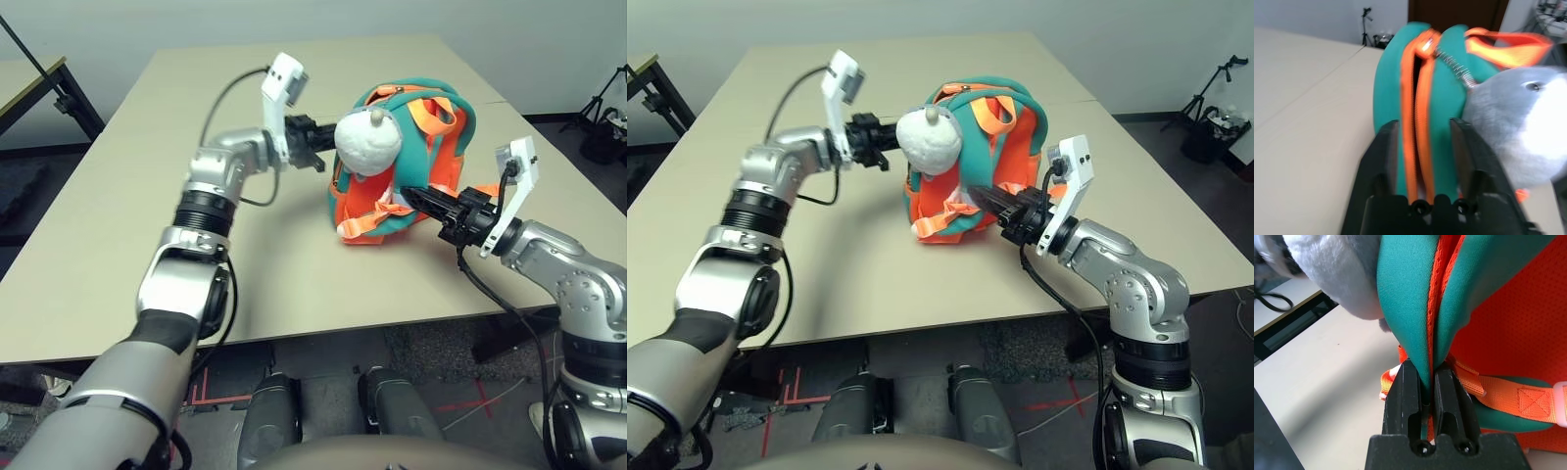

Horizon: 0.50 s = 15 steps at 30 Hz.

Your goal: Put the pencil case into the backpack and zip it.

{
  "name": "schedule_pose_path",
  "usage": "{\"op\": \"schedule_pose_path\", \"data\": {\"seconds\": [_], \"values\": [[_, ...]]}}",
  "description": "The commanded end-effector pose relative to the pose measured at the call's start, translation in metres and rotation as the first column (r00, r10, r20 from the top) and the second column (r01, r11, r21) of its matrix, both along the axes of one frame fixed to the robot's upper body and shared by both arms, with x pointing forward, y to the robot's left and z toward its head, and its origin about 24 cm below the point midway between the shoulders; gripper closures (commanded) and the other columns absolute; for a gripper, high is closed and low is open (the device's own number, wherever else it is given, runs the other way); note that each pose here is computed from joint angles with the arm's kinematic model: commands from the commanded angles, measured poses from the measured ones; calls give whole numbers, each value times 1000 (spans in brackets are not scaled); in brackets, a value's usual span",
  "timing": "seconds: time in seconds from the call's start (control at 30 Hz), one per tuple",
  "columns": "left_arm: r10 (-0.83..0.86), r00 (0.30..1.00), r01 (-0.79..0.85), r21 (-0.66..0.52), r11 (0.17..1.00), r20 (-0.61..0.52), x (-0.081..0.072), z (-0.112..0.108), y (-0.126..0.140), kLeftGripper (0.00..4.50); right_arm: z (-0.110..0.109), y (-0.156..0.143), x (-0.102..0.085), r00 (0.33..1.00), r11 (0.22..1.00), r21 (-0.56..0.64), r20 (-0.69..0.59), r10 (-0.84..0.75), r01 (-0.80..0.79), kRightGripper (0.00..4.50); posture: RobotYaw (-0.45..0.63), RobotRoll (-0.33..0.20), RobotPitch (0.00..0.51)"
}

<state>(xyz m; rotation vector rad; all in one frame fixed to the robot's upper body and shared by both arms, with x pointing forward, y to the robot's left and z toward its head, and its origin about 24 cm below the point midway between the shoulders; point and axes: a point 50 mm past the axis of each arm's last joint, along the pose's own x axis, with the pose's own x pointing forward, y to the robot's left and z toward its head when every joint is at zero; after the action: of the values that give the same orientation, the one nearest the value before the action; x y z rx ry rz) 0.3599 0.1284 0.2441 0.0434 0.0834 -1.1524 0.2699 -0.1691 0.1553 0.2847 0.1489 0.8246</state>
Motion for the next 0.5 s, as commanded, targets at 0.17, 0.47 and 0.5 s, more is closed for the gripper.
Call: {"op": "schedule_pose_path", "data": {"seconds": [0.17,0.47,0.5], "values": [[-89,994,92,-33,995,68,-26,40,9,9,2,10,4,997,997,3,16,78,-78,4484,-143,0,13],[-181,977,184,-13,983,115,-38,55,-8,0,2,12,7,996,996,-1,24,90,-90,4484,-151,0,5],[-194,975,196,-2,981,105,-38,52,-9,0,2,12,7,996,996,-2,25,89,-89,4484,-158,0,2]]}}
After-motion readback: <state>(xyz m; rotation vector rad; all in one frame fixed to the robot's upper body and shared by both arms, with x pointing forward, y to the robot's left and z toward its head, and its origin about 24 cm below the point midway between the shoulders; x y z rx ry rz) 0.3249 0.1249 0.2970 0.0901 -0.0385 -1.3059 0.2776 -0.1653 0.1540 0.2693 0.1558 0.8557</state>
